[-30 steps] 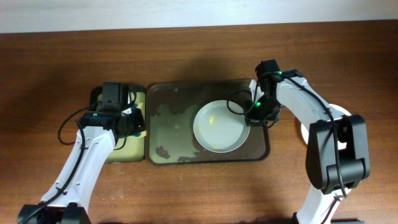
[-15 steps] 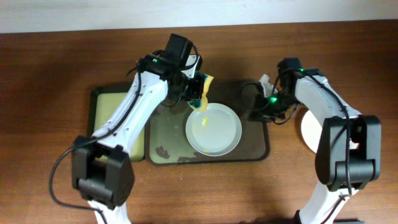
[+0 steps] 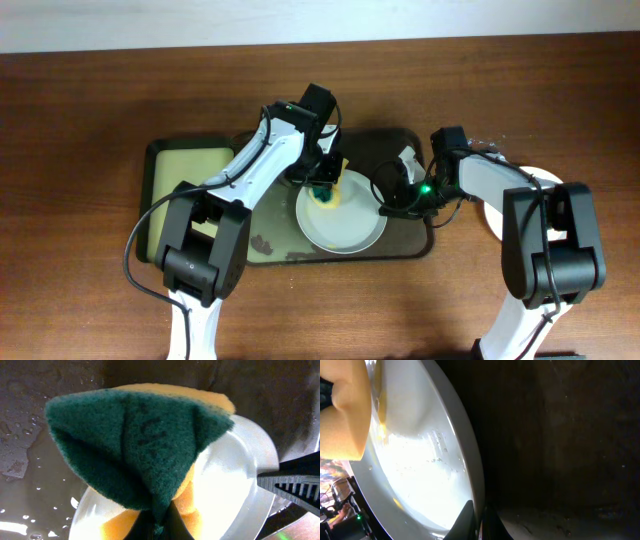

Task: Clean dirty plates on tray and stack at the side
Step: 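Scrub the grey plate with the sponge in the left gripper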

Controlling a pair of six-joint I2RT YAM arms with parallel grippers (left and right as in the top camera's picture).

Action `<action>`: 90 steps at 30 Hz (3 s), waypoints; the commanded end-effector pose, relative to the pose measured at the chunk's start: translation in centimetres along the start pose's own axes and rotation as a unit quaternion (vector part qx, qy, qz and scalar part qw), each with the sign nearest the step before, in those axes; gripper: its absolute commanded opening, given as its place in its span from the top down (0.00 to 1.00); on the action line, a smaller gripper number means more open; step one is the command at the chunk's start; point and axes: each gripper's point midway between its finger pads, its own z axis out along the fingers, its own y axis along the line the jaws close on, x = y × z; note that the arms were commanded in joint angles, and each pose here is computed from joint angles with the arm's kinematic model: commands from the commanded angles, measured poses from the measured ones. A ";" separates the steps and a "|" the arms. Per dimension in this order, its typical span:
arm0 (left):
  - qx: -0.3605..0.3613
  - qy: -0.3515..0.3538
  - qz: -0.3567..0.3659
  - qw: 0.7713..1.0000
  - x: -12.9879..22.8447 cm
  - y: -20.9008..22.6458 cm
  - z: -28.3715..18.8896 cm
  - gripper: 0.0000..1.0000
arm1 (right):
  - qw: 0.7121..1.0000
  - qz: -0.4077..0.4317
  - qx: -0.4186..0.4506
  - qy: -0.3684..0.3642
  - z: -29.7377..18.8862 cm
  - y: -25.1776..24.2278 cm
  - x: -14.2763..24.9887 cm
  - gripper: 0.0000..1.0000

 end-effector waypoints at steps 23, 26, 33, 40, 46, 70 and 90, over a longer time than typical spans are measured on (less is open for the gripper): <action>0.117 0.208 0.160 0.958 13.2 -4.3 4.2 1.00 | 1.000 -0.001 -0.007 0.004 0.3 0.2 0.3 0.96; 0.120 0.190 0.169 0.960 12.0 -4.9 3.8 1.00 | 1.000 0.003 -0.007 -0.005 0.3 0.2 -0.1 0.96; 0.194 0.021 0.170 0.966 1.7 -5.5 -8.9 1.00 | 0.999 -0.007 -0.006 -0.041 -0.9 1.2 -3.3 0.96; 0.055 -0.005 0.090 0.994 0.3 0.3 -11.0 1.00 | 0.994 -0.037 0.089 -0.058 -0.8 2.7 -6.0 0.46; 0.038 0.029 0.045 0.998 1.9 1.4 -6.3 1.00 | 0.996 0.005 0.090 -0.017 -0.8 2.4 -3.8 0.60; -0.162 0.008 0.035 0.986 4.4 8.0 0.7 1.00 | 0.981 0.056 0.183 -0.007 1.8 2.0 -2.2 0.96; -0.002 0.097 0.028 0.995 9.3 2.2 2.4 1.00 | 0.965 0.119 0.228 0.060 -0.2 1.7 2.1 0.76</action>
